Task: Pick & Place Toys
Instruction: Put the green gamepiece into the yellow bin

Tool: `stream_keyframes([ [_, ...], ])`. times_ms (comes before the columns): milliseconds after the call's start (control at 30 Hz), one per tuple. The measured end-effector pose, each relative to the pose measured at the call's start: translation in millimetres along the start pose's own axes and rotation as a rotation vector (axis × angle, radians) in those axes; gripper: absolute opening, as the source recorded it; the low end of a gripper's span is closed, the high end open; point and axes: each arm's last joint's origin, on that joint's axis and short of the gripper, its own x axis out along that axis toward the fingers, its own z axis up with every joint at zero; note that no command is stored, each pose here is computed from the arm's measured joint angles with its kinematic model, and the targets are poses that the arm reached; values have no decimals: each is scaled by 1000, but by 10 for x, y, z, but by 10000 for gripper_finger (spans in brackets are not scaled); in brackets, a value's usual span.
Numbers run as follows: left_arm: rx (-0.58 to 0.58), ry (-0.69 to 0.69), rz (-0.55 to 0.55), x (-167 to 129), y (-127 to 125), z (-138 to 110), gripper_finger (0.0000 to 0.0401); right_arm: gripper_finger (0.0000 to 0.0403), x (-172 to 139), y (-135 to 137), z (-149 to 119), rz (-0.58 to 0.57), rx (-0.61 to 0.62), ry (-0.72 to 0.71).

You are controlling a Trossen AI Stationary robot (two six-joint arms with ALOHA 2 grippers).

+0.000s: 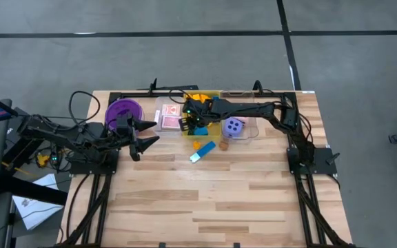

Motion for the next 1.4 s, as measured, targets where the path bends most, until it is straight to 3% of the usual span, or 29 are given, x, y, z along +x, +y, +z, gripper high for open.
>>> stream_keyframes([
  [300,0,0,0,0,0,0,305,149,4,-40,28,-10,-61,8],
  [600,0,0,0,0,0,0,305,149,12,-48,19,-14,-28,21],
  [833,0,0,0,1,0,0,305,149,274,-77,-67,-24,2,104],
  [1167,-2,1,1,1,0,-2,305,149,252,-71,11,-6,19,60],
  [1400,-1,3,1,1,0,-3,305,153,256,5,-72,9,-3,64],
])
